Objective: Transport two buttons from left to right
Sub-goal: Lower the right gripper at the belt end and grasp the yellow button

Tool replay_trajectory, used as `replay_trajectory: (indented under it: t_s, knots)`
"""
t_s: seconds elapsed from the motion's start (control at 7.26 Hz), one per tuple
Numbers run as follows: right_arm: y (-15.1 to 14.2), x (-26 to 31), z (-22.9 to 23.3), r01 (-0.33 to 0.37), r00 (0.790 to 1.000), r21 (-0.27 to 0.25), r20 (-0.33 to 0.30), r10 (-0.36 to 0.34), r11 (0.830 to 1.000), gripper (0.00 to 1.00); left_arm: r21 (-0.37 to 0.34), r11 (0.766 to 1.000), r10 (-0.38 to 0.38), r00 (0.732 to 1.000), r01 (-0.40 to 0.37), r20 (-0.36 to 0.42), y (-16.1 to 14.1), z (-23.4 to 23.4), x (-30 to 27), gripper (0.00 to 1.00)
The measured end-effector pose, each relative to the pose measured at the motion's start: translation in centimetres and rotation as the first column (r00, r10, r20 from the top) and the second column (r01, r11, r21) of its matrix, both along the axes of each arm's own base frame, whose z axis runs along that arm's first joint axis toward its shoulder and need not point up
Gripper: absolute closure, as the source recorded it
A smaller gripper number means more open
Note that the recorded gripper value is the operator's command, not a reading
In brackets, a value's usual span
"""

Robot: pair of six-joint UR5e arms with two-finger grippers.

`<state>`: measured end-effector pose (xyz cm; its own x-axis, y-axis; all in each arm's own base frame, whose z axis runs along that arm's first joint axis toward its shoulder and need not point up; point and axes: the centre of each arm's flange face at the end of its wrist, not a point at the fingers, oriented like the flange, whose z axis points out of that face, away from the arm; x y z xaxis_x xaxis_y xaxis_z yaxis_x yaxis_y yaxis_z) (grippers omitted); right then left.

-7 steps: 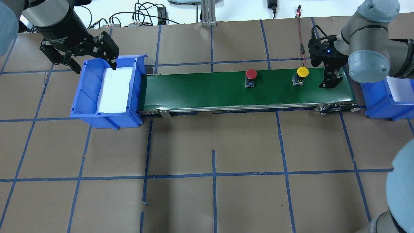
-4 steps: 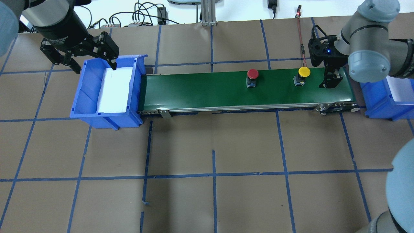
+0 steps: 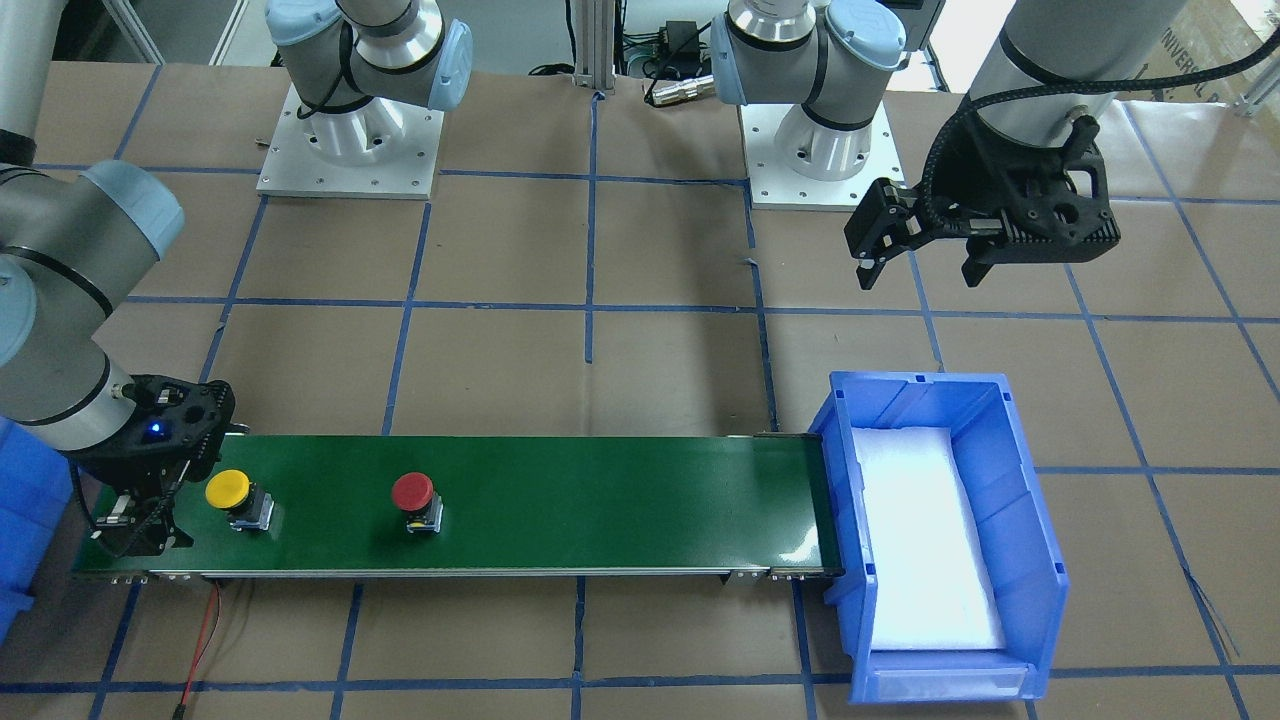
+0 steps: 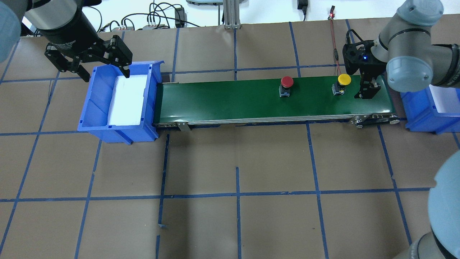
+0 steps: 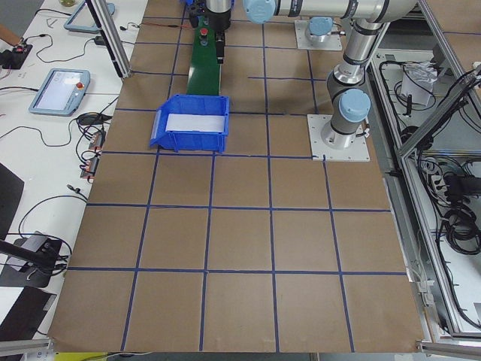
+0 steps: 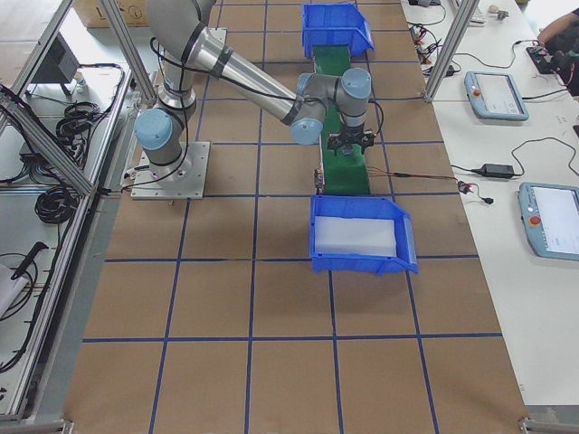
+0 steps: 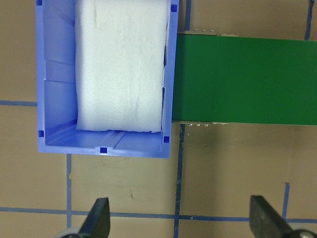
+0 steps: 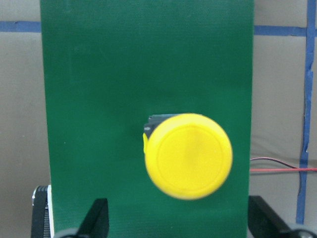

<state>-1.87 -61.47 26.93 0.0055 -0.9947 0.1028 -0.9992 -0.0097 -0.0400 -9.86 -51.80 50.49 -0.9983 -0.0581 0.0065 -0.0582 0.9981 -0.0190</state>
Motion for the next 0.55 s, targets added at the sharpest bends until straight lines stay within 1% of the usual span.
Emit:
replay_trajectory:
  t_s: [0.55]
  knots:
    - [0.08, 0.01, -0.10, 0.000, 1.000, 0.003, 0.000, 0.000, 1.000, 0.01, 0.000, 1.000, 0.000, 1.000, 0.000, 0.001, 0.00, 0.00, 0.01, 0.00]
